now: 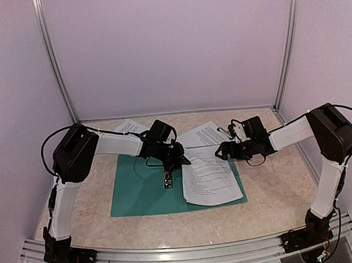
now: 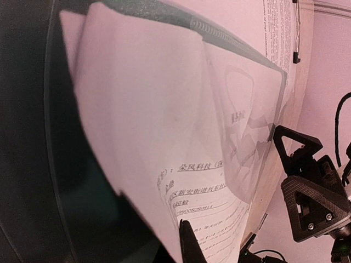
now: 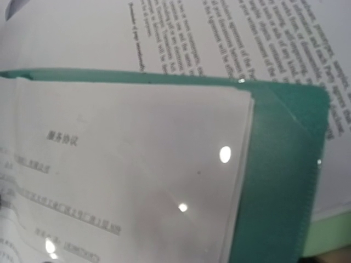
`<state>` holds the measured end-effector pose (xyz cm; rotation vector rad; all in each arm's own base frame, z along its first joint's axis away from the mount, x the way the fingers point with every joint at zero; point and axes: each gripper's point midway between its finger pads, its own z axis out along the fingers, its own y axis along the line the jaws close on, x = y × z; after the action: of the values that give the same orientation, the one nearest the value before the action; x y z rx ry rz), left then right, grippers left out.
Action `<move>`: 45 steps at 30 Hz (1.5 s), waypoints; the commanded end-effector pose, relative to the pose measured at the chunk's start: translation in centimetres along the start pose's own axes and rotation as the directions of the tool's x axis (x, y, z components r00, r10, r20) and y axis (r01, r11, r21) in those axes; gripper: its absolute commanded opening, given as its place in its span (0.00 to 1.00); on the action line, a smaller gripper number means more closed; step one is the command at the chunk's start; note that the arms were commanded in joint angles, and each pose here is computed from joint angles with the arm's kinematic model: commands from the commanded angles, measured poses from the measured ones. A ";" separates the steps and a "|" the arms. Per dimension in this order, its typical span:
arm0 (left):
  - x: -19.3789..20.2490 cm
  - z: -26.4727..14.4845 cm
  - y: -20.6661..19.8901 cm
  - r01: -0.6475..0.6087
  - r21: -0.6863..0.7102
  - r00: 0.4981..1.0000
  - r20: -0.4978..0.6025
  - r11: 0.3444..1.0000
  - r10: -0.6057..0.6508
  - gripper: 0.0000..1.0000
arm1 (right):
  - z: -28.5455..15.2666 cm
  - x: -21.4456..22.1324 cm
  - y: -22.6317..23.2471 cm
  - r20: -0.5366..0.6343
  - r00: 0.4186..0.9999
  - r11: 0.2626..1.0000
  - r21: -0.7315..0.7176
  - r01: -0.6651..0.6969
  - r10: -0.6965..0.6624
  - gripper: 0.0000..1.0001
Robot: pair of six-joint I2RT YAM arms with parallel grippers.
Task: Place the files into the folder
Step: Insert the file into the form pockets on the folder.
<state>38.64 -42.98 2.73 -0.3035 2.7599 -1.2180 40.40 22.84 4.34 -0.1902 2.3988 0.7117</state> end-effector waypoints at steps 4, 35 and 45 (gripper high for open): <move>1.6 0.2 2.0 0.000 -0.054 1.000 -0.030 0.999 -0.002 0.09 | 0.1 1.4 0.9 -0.063 0.998 1.000 -0.013 0.011 -0.011 0.94; 6.7 -1.8 3.5 0.153 0.025 0.983 -0.104 0.988 -0.150 0.08 | -0.2 1.1 1.1 -0.064 0.998 1.000 0.001 0.029 -0.029 0.94; 5.6 -2.2 3.5 0.118 0.003 0.987 -0.107 0.993 -0.117 0.00 | -0.1 1.2 1.2 -0.064 0.997 0.999 0.001 0.032 -0.032 0.94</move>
<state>32.77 -41.27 2.09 -0.4325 2.7953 -1.3767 40.01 23.26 4.25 -0.2244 2.4211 0.6929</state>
